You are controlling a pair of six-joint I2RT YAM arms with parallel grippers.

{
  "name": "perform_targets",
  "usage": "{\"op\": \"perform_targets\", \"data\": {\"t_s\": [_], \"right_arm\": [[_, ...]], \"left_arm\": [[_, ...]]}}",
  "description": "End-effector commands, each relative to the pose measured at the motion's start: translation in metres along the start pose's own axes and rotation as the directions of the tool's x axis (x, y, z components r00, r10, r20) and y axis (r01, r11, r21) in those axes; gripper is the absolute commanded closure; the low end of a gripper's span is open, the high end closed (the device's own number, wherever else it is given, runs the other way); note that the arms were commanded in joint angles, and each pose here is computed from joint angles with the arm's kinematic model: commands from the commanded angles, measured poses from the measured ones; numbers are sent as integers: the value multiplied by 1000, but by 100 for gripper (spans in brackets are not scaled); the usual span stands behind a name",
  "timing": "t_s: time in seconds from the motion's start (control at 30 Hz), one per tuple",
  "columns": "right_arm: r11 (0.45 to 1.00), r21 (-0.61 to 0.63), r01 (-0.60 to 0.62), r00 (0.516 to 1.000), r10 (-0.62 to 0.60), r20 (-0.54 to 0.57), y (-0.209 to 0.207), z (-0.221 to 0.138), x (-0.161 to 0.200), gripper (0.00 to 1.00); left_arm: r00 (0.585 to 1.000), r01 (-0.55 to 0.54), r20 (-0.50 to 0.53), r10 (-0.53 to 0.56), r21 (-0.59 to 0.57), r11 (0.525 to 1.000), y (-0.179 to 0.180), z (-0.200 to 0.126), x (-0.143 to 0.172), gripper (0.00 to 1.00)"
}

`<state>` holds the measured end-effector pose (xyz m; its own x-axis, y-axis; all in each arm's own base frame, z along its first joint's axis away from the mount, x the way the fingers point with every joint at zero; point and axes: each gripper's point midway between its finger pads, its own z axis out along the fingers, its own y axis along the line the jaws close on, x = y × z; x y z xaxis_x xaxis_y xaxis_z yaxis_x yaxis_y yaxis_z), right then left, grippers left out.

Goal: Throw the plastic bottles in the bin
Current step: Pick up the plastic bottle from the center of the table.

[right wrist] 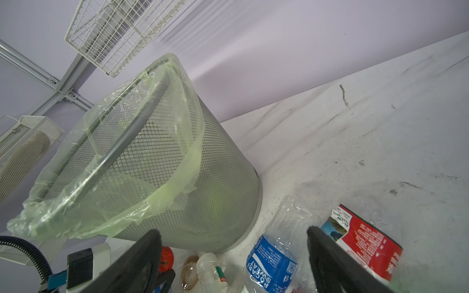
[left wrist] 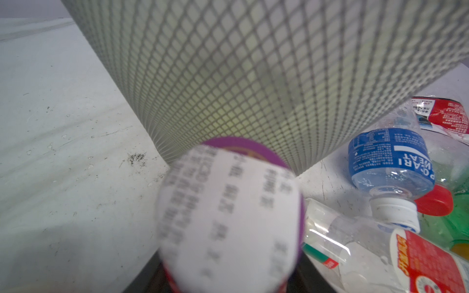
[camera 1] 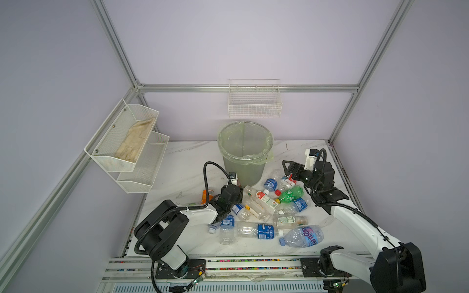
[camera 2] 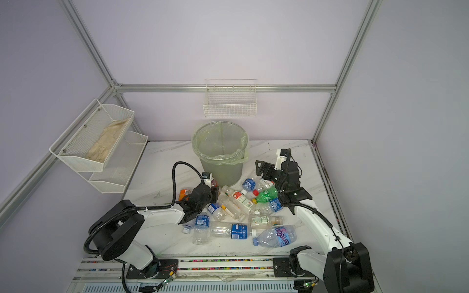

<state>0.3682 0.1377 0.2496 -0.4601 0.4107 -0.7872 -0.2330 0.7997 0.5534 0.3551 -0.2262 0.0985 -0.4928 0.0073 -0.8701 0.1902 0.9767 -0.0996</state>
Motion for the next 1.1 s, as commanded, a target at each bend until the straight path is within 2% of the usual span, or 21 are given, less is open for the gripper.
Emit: {"op": "perform_targets", "data": {"t_s": [0.0,0.27,0.43,0.67,0.9,1.07], "right_arm": [[1000,-9,11,1000,-11,16,6,-6,-5,8],[1000,-10,5,1000,-4,27,8,-11,-9,8],[1000,-10,4,1000,-4,24,9,-14,-9,8],[1000,-14,5,1000,-5,28,12,-17,-13,8],[1000,-19,5,1000,-4,28,15,-19,-14,8],[1000,-25,4,1000,-3,27,16,-20,-14,8]], "left_arm": [[992,36,123,-40,33,999,-11,-12,-45,53],[984,29,174,-34,28,999,-7,-35,-61,54],[970,49,237,-58,43,998,-2,-61,-83,54],[959,58,276,-68,42,997,9,-90,-95,54],[941,85,326,-84,13,996,31,-126,-100,55],[918,98,386,-87,-7,995,48,-161,-118,56]]}}
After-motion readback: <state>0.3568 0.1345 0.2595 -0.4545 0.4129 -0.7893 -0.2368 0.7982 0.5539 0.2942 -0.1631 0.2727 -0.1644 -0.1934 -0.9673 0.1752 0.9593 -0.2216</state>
